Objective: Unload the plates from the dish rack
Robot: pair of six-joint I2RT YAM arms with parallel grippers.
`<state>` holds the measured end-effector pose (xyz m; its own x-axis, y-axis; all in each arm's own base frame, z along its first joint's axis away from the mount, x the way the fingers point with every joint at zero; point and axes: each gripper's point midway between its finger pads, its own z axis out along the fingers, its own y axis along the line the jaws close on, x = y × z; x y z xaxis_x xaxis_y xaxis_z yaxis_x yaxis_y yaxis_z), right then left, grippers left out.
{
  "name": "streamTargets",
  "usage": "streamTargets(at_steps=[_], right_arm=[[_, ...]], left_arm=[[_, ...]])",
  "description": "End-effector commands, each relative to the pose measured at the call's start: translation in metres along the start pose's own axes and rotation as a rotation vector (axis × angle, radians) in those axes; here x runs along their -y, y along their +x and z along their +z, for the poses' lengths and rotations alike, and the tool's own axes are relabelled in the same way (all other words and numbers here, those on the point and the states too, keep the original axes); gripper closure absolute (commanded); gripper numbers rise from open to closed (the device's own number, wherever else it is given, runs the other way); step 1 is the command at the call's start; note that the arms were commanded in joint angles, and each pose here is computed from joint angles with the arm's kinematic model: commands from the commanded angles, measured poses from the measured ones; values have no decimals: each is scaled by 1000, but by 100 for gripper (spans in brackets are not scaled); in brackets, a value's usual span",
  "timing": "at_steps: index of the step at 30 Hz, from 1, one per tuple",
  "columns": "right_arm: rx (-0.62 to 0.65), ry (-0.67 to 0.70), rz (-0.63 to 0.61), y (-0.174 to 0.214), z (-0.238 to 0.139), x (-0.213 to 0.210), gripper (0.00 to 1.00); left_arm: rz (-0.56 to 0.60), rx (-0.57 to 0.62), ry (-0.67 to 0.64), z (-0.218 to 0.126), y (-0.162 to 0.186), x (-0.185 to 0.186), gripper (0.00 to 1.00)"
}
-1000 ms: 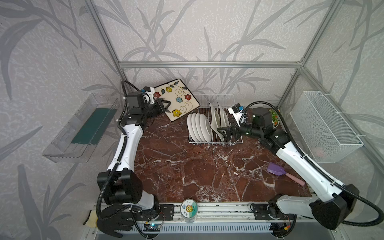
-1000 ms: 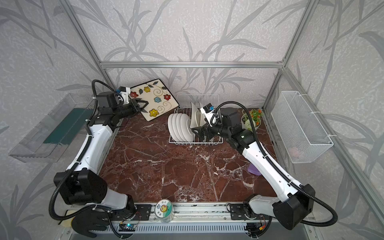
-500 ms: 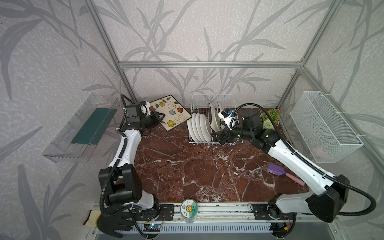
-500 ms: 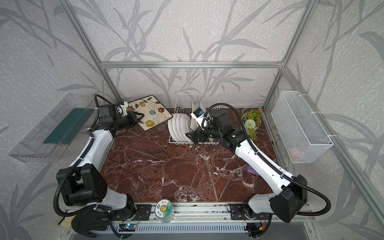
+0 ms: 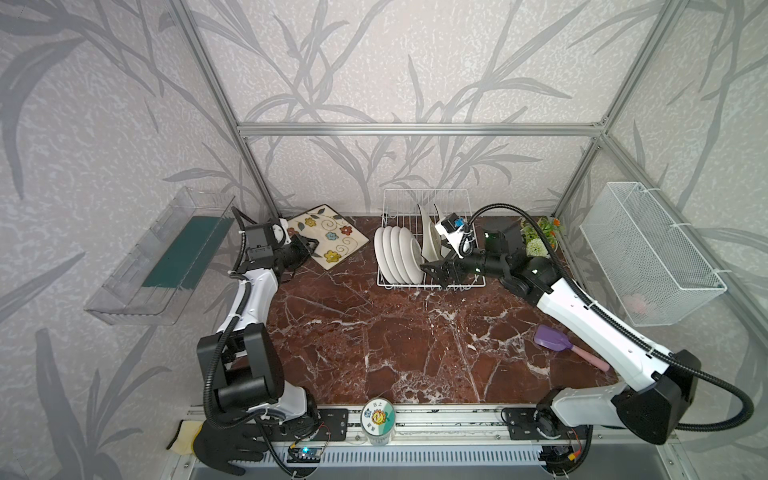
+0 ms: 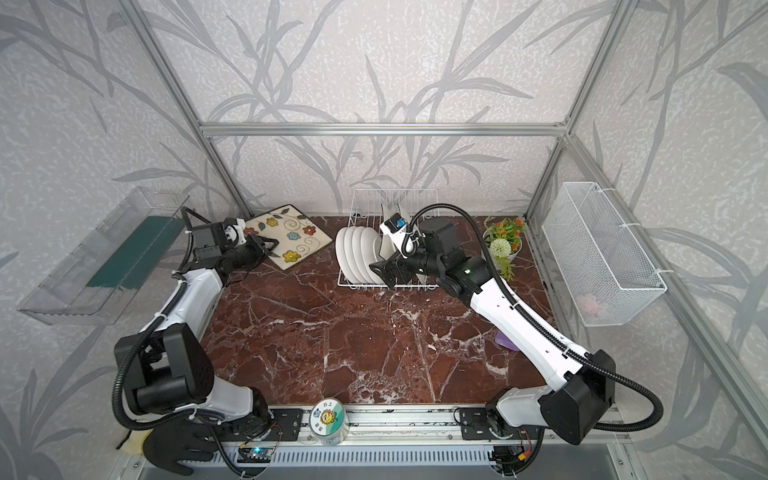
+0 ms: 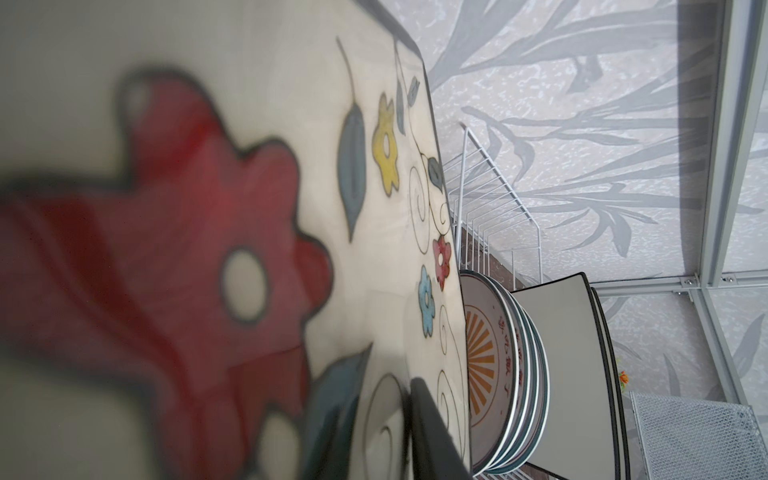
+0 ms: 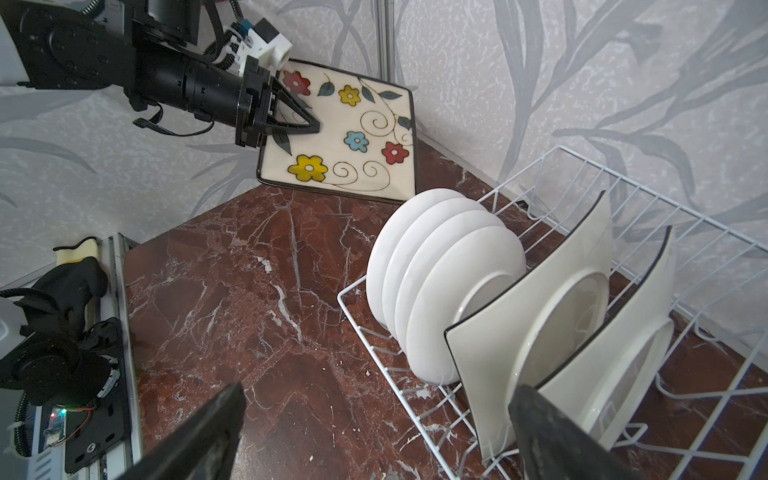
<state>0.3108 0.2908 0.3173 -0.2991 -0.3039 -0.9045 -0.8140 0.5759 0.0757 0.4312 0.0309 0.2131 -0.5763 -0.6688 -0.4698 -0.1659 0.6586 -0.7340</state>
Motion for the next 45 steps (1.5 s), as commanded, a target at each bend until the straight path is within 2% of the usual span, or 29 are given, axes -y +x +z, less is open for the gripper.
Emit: streamTargets(at_steps=[1,5,9,14,18,33,45], right_arm=[[2,10,-16,-6,-3,-1,1],[-1,8,-15,-4,-1,-1,1],[-3,11,-13,-4,-1,0,1],[1,17,-13,-5,-1,1,1],[1,16,-7,-4,0,1,1],[-2,27,-5,-1,2,3,1],[-8,44,-6,2,-1,5,1]], left_arm=[[117,195,229,-31,-53,66,100],[124,212,231,-34,-59,70,100],[114,203,194,-30,-56,58,100],[70,213,218,-14,-55,44,100],[-33,233,258,2,-56,29,100],[-172,295,131,29,-34,-27,100],[-209,295,144,66,-18,-32,100]])
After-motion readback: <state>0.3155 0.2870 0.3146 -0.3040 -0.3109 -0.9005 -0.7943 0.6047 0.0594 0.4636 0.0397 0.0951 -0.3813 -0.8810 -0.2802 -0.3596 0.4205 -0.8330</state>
